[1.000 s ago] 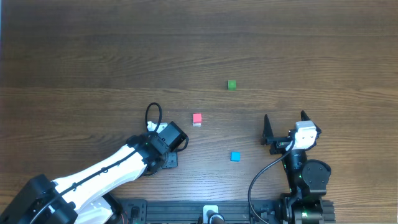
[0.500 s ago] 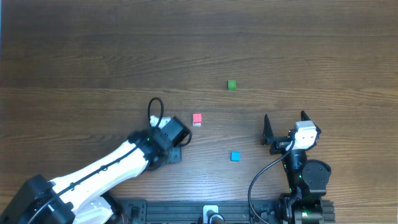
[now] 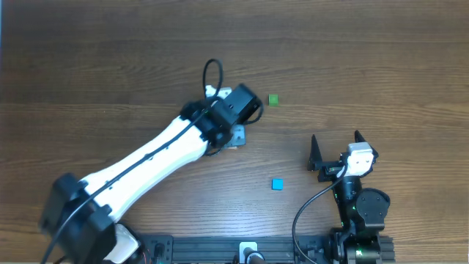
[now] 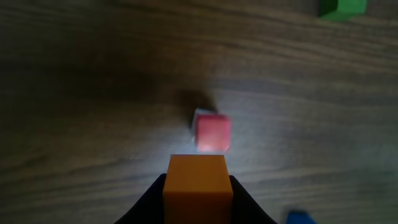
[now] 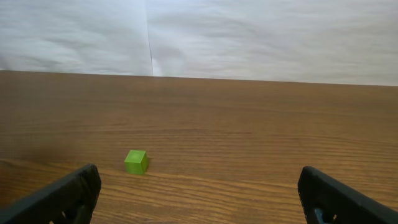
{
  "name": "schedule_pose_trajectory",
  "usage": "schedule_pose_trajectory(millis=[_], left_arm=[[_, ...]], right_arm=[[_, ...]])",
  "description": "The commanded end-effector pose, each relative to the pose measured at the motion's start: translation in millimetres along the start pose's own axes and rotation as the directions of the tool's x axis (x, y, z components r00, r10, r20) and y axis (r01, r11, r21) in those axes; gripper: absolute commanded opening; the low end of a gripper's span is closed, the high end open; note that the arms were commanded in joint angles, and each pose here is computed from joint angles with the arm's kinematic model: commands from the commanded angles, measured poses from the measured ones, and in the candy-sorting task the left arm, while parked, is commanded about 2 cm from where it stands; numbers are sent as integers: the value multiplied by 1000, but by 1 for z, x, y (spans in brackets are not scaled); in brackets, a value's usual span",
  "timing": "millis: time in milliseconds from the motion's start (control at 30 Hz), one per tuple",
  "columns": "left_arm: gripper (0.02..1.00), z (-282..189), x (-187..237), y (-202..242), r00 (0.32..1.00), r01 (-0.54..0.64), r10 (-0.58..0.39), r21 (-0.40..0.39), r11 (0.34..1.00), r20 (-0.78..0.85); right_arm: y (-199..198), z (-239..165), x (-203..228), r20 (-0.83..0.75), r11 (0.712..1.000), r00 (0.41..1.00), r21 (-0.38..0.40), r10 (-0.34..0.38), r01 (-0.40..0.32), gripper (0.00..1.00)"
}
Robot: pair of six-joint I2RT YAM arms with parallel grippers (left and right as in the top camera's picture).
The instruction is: Stack Cubes
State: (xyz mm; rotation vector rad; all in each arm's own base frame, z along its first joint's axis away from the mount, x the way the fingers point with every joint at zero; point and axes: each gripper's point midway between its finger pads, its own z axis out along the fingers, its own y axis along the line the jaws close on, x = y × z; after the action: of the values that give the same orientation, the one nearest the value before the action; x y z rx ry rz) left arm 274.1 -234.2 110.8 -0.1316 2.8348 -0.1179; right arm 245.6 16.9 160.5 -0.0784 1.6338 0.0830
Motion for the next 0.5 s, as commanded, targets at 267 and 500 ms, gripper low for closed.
schedule_pose_trajectory(millis=[267, 500], left_arm=[[40, 29, -7, -19, 999, -11, 11, 2, 1000, -32], [40, 41, -1, -18, 998, -17, 16, -17, 1000, -63]], right_arm=[[-2, 0, 2, -3, 1000, 1000, 9, -3, 3, 991], [-2, 0, 2, -3, 1000, 1000, 9, -3, 3, 993]])
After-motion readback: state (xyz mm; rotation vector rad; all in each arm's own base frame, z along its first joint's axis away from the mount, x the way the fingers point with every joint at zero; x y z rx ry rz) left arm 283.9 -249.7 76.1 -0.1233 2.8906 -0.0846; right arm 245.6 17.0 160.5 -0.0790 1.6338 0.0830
